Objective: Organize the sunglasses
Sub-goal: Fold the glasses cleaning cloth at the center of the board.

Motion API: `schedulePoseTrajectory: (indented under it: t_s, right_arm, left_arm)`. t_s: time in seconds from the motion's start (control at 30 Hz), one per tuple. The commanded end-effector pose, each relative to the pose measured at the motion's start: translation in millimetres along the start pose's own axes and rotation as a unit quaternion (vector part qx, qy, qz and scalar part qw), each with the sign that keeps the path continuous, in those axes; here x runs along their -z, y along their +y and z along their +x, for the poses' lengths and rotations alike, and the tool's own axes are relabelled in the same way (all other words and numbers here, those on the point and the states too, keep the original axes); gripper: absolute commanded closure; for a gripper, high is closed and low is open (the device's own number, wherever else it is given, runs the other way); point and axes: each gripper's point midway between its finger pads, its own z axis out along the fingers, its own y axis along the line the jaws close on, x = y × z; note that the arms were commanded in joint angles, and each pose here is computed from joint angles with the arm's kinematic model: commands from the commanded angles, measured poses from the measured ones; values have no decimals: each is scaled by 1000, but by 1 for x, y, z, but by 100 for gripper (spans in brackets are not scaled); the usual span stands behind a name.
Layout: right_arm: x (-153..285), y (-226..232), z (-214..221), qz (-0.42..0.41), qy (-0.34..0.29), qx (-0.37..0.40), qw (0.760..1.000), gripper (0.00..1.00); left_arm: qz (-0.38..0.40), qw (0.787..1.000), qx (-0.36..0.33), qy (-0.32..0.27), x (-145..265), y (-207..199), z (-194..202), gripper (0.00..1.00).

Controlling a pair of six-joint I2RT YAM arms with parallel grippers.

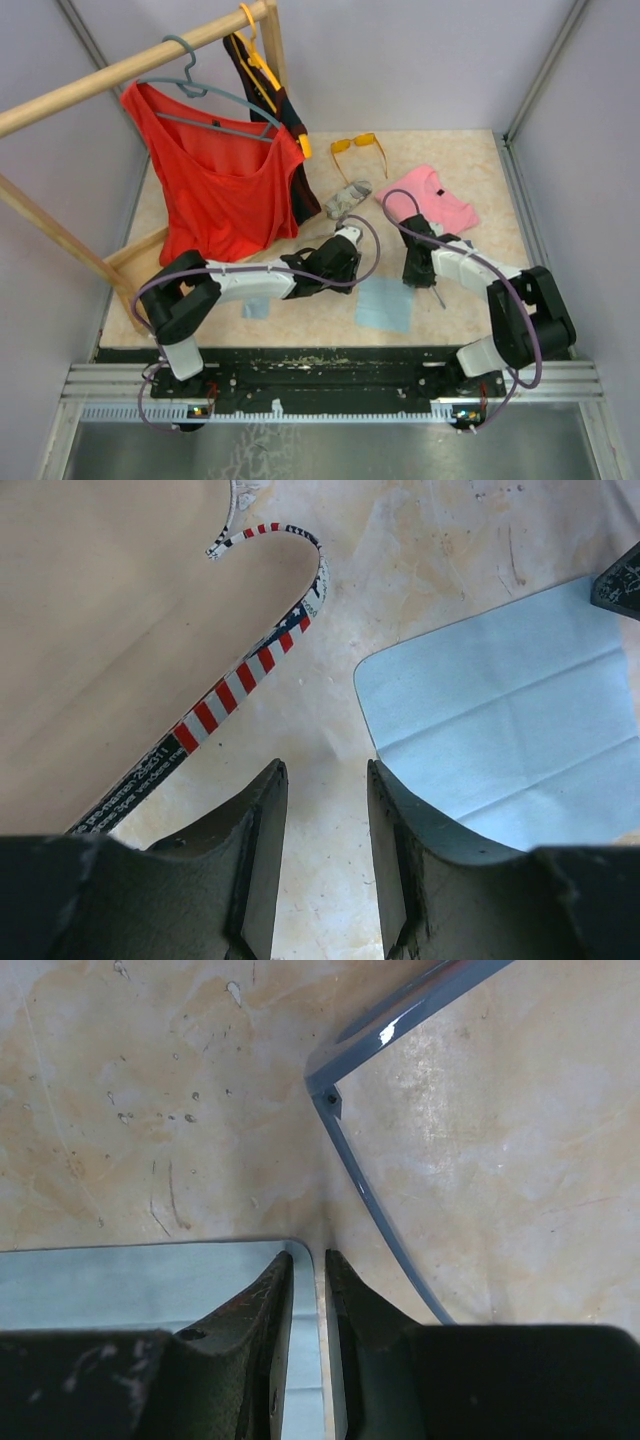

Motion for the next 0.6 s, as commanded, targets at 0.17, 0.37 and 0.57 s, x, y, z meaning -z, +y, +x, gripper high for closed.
schedulePoseTrajectory:
  t_s: [0.17,0.37,0.57]
  right_arm:
    - [-7,-8,9,32,25,15,999,82]
    - [-9,-5,11,24,26,11,999,95]
    - [-6,0,7,2,7,4,1000,100]
  left_arm:
    - [7,999,20,-35,14,-1,-16,56]
    - [7,999,25,-36,15,1,-16,57]
    - [15,999,32,-35,15,6,-15,57]
